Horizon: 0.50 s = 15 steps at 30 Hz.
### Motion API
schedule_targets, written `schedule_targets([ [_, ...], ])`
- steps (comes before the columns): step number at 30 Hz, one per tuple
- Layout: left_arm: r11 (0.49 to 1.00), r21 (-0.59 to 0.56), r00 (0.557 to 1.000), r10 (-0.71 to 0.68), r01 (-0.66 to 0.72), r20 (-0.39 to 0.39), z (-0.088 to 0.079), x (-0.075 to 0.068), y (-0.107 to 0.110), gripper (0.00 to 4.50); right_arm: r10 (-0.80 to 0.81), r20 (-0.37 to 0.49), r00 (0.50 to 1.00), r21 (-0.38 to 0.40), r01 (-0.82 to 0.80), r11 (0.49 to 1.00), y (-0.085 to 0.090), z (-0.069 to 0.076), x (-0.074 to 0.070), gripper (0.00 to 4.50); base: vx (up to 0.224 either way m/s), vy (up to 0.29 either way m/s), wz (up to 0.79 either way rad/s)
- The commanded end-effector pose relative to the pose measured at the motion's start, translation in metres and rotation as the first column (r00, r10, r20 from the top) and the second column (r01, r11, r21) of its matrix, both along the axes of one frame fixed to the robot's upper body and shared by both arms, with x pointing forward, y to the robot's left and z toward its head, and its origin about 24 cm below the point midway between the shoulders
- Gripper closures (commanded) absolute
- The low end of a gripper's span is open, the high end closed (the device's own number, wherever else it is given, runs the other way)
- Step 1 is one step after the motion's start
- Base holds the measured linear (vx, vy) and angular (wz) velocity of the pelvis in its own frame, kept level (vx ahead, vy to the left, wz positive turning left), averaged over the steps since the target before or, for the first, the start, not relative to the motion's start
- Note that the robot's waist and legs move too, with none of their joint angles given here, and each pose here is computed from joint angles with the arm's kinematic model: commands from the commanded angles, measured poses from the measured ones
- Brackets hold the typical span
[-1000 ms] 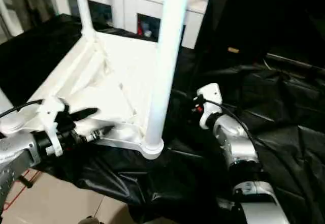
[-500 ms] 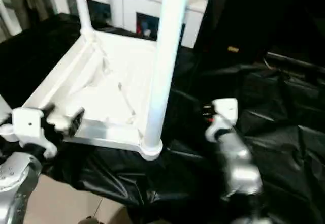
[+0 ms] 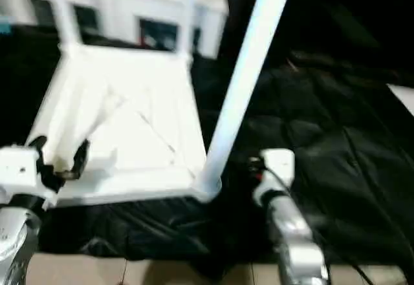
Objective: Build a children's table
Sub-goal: Move to table
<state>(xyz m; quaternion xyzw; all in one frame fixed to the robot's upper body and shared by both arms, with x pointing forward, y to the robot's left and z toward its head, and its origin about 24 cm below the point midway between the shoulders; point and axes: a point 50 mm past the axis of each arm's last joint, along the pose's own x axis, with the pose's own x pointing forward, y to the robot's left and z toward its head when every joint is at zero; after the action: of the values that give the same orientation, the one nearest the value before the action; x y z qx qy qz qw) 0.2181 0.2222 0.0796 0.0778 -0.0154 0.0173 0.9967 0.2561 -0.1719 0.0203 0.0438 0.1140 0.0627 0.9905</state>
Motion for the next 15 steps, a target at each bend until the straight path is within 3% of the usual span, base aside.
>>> schedule_targets([
  [1,0.999,0.006,0.998,0.047,-0.047,0.033,0.004,-0.004,0.001,0.07,-0.053,0.026,0.998,-0.025,0.054,0.998,-0.021,0.006,0.001,1.35,-0.045,0.035,-0.20],
  [5,0.999,0.007,0.995,0.043,-0.044,0.091,0.003,-0.021,0.005,0.07,-0.063,0.069,0.996,-0.106,0.070,0.992,-0.053,0.016,0.012,1.35,-0.085,-0.046,-0.20],
  [7,0.999,-0.027,0.994,0.033,-0.030,0.106,0.001,-0.026,0.004,0.00,0.025,0.077,0.997,-0.080,-0.019,0.997,-0.053,0.021,0.013,1.08,-0.120,-0.125,-0.14],
  [9,0.995,-0.086,0.994,0.050,-0.042,0.094,-0.009,-0.035,0.005,0.00,0.222,0.082,0.972,-0.031,-0.220,0.975,-0.050,0.027,0.010,0.96,-0.101,-0.110,-0.07],
  [15,0.998,-0.051,0.995,0.037,-0.033,0.088,-0.009,-0.042,0.000,0.00,0.400,0.065,0.914,-0.023,-0.400,0.916,-0.047,0.032,0.000,0.50,-0.062,-0.048,-0.06],
])
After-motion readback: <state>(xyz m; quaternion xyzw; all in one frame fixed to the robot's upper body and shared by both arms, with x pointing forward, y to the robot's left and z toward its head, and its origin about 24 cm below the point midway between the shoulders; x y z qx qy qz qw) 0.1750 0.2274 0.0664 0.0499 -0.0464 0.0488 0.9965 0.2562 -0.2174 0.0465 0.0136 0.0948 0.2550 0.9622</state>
